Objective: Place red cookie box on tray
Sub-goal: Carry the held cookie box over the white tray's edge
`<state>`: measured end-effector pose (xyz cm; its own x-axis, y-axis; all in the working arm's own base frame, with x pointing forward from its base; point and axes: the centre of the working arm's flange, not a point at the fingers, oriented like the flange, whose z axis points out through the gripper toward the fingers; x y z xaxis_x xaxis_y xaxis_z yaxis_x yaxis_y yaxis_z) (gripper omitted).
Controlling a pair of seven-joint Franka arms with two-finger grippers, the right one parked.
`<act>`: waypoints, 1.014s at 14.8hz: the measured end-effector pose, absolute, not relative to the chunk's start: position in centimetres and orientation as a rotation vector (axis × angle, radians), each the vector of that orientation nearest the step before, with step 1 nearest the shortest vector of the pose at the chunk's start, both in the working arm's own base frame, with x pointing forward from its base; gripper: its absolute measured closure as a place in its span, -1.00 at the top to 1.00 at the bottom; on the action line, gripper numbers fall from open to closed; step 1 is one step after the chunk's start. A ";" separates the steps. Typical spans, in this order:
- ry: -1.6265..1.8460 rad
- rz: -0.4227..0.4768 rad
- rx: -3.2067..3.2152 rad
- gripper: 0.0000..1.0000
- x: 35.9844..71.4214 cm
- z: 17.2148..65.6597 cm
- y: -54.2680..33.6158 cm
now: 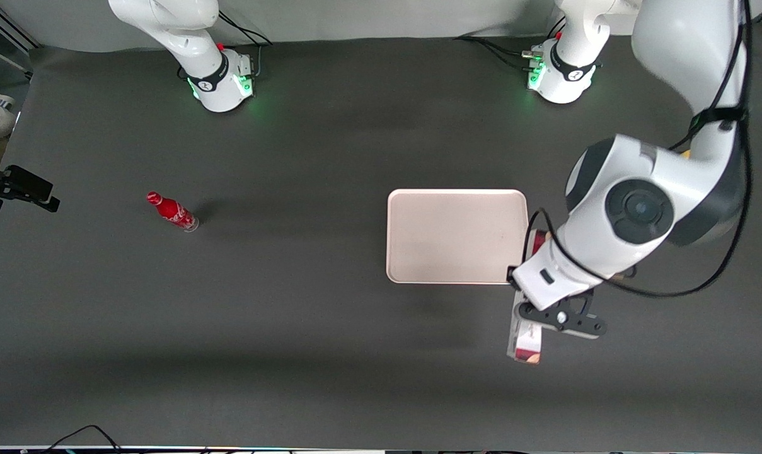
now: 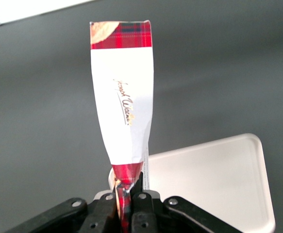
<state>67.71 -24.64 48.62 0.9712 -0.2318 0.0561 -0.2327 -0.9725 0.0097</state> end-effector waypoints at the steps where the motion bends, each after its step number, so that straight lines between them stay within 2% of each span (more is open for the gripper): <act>1: -0.365 0.062 3.114 -0.84 66.8 50.2 -24.4; 4: -0.362 0.023 3.120 -0.84 64.4 52.6 -24.1; 6: -0.344 0.002 3.112 -0.84 63.6 51.4 -23.5; 10: -0.313 0.066 3.098 -0.84 61.5 44.6 -22.3; 15: -0.260 0.138 3.071 -0.84 57.2 35.9 -20.3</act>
